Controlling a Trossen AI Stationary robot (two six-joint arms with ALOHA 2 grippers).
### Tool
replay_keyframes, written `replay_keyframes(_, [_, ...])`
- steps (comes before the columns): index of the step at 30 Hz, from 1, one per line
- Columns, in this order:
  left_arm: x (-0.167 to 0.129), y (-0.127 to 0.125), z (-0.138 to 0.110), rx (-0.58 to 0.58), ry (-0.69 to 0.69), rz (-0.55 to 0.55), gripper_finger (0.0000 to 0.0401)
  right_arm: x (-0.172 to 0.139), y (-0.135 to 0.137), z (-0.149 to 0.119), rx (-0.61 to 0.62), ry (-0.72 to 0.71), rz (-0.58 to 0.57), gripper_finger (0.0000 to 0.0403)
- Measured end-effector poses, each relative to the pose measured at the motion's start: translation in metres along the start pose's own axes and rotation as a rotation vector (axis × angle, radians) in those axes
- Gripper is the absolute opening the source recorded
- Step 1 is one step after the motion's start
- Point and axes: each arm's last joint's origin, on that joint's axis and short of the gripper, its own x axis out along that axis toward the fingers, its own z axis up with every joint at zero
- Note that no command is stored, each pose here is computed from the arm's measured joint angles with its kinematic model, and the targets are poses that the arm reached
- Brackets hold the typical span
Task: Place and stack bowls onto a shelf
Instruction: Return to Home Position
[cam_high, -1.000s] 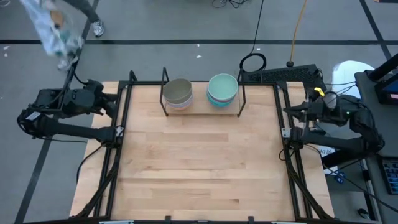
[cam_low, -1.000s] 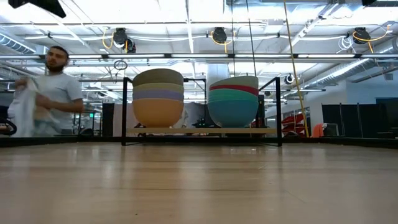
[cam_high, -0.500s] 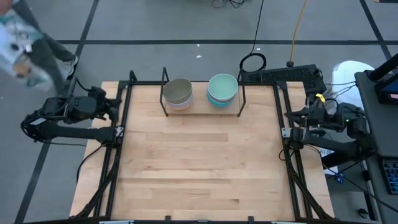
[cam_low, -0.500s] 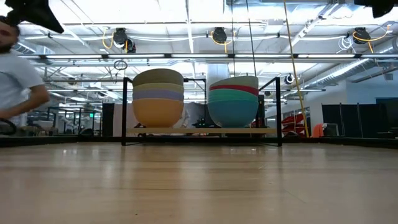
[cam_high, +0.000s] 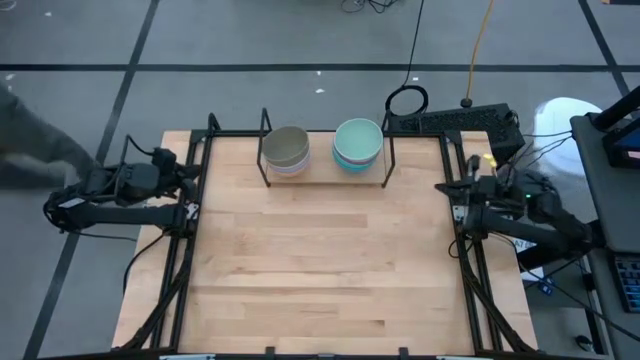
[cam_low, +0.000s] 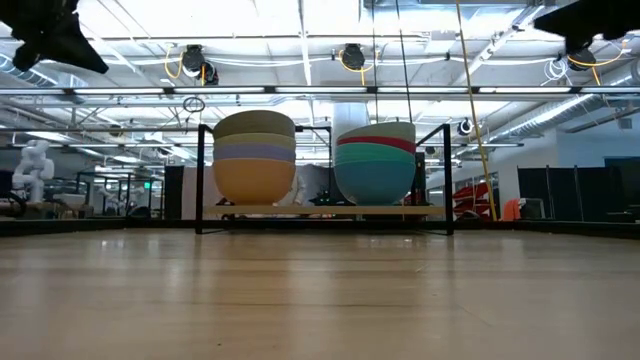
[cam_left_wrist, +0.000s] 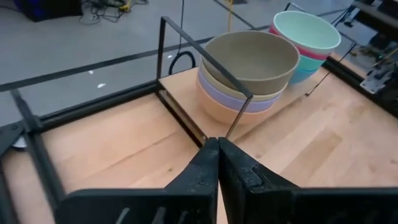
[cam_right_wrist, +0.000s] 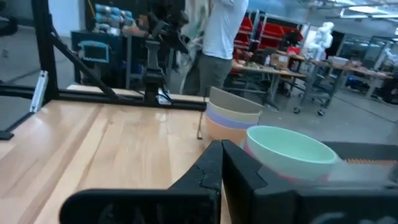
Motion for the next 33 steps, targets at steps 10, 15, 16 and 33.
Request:
replay_keyframes(10, [0.015, -0.004, -0.012, -0.004, -0.096, -0.117, 0.0012, 0.034, 0.002, -0.036, 0.007, -0.027, 0.007, 0.0])
replay_keyframes(15, [0.021, -0.01, -0.011, 0.019, -0.155, -0.153, 0.0006, 0.043, 0.003, -0.048, -0.007, -0.06, -0.002, 0.0])
replay_keyframes(16, [0.023, -0.011, -0.012, 0.025, -0.162, -0.156, 0.0009, 0.046, 0.004, -0.053, -0.006, -0.051, -0.001, 0.0])
replay_keyframes(33, [0.057, -0.025, -0.033, 0.036, -0.222, -0.273, 0.0016, 0.067, 0.008, -0.095, -0.002, -0.096, -0.013, 0.0])
